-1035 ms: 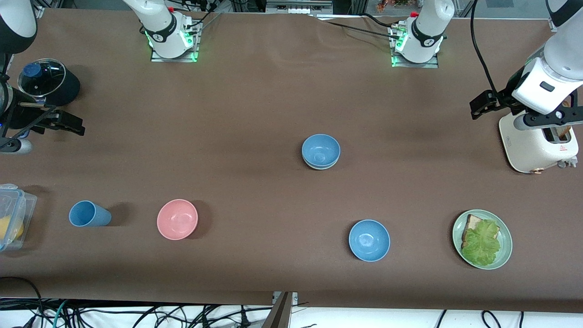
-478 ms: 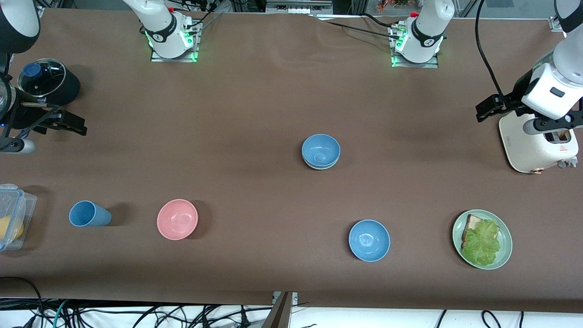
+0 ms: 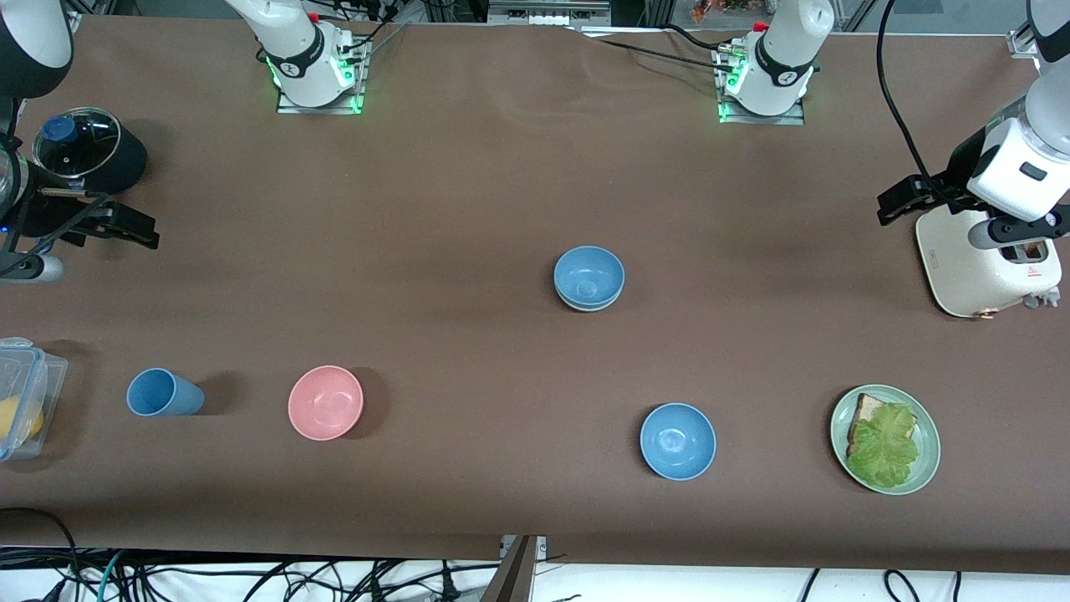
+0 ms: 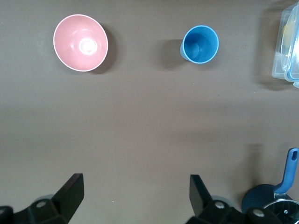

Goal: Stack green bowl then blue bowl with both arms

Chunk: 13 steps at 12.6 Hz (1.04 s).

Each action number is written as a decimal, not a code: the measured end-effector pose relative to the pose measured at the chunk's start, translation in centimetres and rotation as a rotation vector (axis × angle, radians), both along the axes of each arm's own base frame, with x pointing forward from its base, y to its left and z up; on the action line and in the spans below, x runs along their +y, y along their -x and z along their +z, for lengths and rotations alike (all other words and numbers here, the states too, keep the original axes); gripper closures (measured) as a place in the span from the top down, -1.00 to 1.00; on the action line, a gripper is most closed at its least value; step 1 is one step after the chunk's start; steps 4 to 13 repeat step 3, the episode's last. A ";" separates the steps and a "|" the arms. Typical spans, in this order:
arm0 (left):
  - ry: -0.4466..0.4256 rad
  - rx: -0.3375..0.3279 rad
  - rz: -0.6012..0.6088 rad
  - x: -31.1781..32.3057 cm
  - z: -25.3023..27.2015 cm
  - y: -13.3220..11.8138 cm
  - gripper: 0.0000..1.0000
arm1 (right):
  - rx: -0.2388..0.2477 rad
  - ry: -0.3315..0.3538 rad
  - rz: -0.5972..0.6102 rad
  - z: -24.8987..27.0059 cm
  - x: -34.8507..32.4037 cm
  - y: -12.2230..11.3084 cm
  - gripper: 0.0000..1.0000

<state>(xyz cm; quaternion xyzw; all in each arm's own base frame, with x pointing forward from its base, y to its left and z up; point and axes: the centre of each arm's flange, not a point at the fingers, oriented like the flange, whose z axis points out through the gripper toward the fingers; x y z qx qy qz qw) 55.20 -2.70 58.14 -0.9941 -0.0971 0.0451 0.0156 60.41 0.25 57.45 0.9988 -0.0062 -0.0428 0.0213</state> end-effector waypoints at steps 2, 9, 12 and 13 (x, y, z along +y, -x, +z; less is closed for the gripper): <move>0.004 -0.001 0.002 0.0 0.0 0.0 1.00 | 0.000 0.000 0.000 0.0 0.0 0.0 1.00; 0.013 -0.002 0.005 0.1 0.1 0.0 1.00 | 0.000 0.000 0.000 0.0 0.0 0.0 1.00; 0.013 -0.002 0.005 0.1 0.1 0.0 1.00 | 0.000 0.000 0.000 0.0 0.0 0.0 1.00; 0.013 -0.002 0.005 0.1 0.1 0.0 1.00 | 0.000 0.000 0.000 0.0 0.0 0.0 1.00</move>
